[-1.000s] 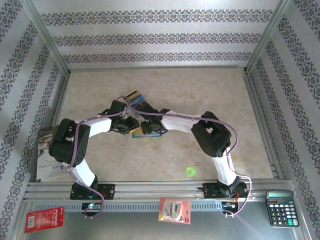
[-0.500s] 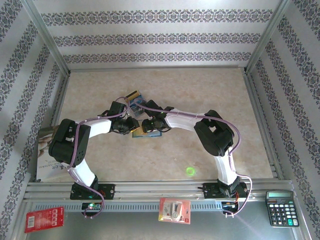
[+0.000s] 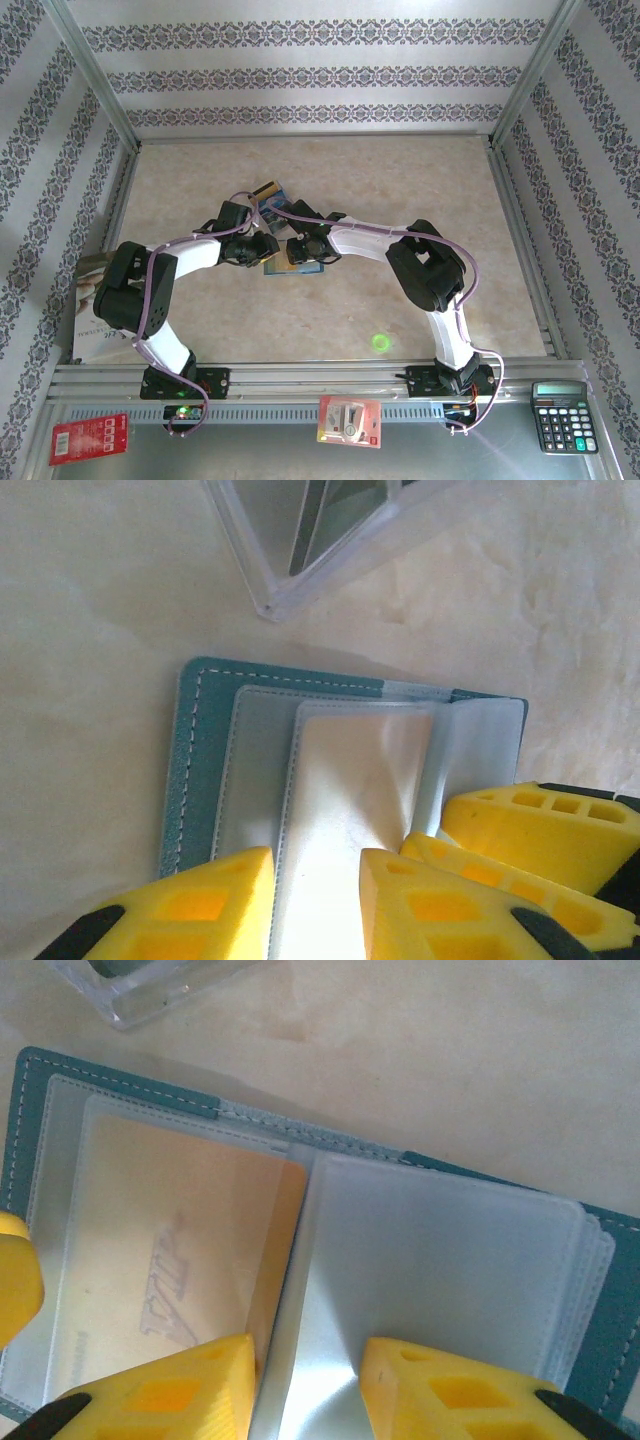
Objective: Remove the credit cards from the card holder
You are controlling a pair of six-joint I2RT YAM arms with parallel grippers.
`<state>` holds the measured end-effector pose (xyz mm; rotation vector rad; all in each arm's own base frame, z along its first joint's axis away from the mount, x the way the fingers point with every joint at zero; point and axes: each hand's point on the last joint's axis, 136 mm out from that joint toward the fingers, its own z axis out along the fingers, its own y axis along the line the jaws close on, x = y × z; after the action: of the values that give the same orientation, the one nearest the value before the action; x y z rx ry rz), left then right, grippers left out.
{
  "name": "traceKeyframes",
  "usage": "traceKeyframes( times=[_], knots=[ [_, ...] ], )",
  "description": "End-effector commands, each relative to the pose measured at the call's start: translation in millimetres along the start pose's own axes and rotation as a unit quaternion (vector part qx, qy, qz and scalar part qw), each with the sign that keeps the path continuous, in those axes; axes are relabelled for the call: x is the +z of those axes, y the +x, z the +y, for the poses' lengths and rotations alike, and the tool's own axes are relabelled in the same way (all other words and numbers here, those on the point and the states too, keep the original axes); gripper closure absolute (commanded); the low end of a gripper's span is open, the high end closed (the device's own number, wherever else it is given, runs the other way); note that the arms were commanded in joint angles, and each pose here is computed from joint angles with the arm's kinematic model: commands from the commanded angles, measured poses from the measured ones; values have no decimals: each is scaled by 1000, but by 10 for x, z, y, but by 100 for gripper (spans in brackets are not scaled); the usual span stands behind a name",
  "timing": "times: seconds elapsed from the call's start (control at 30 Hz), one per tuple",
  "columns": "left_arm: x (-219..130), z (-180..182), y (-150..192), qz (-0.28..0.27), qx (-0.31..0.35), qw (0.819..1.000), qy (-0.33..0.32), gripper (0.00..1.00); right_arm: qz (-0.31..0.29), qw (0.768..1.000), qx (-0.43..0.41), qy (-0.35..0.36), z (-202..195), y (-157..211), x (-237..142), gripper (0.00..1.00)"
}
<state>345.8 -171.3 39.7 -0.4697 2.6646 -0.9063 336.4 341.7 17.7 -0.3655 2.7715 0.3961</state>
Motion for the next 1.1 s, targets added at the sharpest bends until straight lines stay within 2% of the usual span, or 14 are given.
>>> traceKeyframes(
  times=[0.0,0.07,0.33,0.4,0.47,0.73,0.87,1.07],
  knots=[
    [25,10,109,24,5,1000,-2,71,83,994,8,71,-419,527,384,61],
    [50,10,152,40,7,999,-2,71,82,995,13,63,-400,509,376,61],
    [66,47,155,51,20,998,-18,72,80,995,18,54,-392,481,366,61],
    [90,29,180,60,21,998,-9,76,82,995,20,49,-379,493,370,61],
    [101,-4,199,68,25,997,-1,77,83,996,29,34,-361,493,379,61],
    [104,34,204,86,37,995,-23,72,85,995,39,17,-362,485,375,61],
    [107,-12,197,88,38,995,-12,72,85,995,41,20,-377,490,370,62],
    [15,-263,149,78,55,995,39,74,81,995,44,24,-413,464,335,62]
  ],
)
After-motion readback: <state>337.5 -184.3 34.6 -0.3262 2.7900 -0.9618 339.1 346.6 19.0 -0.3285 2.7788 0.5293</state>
